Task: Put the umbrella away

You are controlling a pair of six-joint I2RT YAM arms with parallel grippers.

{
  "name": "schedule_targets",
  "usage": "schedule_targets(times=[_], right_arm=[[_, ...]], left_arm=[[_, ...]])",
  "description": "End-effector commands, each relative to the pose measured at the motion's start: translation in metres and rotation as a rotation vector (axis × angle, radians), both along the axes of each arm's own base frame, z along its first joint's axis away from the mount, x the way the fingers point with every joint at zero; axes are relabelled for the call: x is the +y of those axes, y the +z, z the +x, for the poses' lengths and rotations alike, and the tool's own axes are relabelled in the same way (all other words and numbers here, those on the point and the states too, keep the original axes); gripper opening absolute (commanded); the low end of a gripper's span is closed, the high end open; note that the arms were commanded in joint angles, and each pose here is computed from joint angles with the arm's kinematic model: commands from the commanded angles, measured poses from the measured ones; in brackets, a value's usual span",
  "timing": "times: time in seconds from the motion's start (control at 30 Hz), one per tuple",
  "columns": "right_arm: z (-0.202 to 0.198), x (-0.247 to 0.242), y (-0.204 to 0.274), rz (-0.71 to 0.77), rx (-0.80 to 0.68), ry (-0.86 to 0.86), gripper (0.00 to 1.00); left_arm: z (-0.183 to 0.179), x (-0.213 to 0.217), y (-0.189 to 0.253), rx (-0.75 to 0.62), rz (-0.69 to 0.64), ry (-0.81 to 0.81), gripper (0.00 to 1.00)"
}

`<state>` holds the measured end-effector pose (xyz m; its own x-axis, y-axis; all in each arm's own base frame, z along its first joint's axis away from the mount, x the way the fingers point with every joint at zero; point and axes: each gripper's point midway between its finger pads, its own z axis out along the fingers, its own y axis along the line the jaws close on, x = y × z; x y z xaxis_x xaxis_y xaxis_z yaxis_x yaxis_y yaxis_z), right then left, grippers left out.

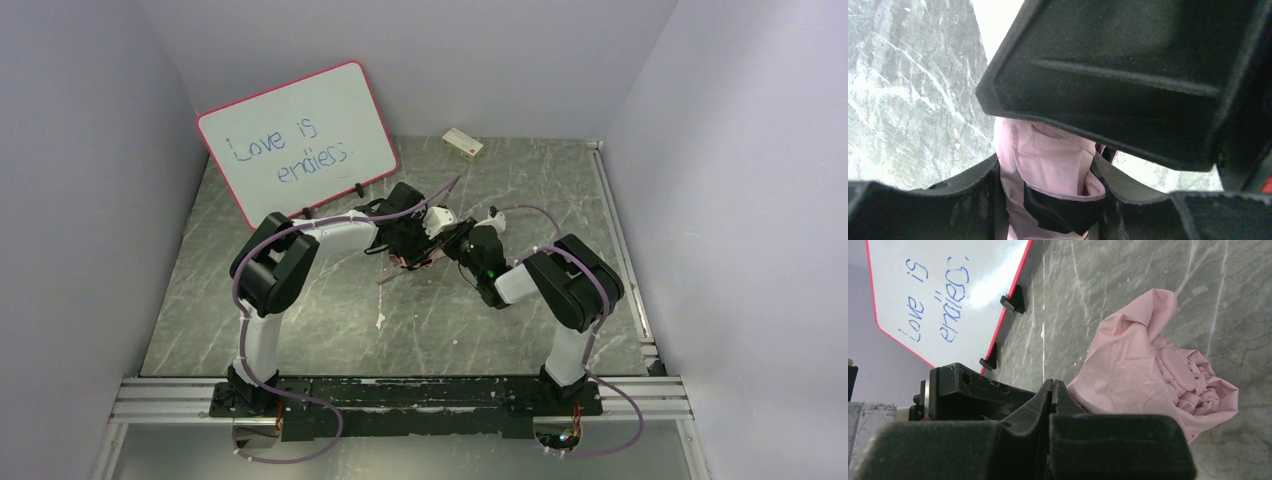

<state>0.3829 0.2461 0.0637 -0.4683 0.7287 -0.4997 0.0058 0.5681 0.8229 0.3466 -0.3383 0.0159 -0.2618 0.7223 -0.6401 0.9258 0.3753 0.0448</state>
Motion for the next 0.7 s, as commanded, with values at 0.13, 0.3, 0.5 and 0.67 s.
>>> schedule_targets(times=[0.13,0.3,0.5,0.67], right_arm=[[-0.032,-0.04,-0.061,-0.267,0.174,-0.047,0.0],[-0.038,-0.053,-0.026,-0.293,0.095,-0.059,0.0],[-0.053,-0.082,0.041,-0.312,-0.026,-0.129,0.06],[-0.071,-0.109,0.07,-0.376,-0.047,-0.184,0.11]], left_arm=[[-0.038,0.044,-0.06,0.136,0.209,-0.007,0.05],[-0.036,0.045,-0.053,0.114,0.2,0.001,0.05],[-0.039,0.044,-0.034,0.107,0.16,-0.004,0.05],[-0.06,0.037,-0.008,0.133,0.09,-0.069,0.05]])
